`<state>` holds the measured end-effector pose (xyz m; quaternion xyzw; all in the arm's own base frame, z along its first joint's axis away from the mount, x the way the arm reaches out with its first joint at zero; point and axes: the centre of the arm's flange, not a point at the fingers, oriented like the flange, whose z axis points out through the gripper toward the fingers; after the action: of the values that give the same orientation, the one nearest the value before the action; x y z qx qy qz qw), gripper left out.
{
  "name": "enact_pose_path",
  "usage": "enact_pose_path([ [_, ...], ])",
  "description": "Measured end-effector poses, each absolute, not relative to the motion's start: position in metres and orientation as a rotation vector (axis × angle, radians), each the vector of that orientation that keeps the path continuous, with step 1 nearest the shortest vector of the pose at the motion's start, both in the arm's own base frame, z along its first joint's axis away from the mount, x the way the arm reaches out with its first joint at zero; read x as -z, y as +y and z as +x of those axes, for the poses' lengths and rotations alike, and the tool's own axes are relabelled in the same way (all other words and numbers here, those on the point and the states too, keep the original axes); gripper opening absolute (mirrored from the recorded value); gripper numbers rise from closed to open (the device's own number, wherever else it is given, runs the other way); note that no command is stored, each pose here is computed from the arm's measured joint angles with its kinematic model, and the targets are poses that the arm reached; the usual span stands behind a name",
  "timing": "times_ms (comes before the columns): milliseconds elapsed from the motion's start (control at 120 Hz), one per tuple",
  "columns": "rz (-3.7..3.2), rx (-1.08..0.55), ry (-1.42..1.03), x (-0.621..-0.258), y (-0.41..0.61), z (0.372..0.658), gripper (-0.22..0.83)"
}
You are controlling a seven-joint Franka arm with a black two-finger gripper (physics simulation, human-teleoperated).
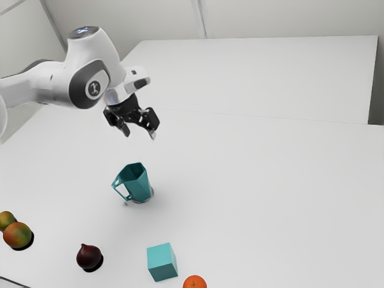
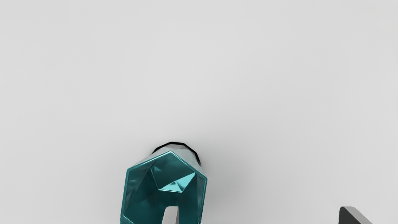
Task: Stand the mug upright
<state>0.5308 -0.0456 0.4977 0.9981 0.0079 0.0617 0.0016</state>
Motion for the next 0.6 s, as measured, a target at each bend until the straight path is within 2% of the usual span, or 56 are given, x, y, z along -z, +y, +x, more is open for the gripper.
enact_pose_path([
  [167,3.141,-0.098,0.014,-0.511,-0.053,0.536,0.58],
  [600,3.142,-0.007,0.015,-0.563,-0.056,0.561,0.59],
])
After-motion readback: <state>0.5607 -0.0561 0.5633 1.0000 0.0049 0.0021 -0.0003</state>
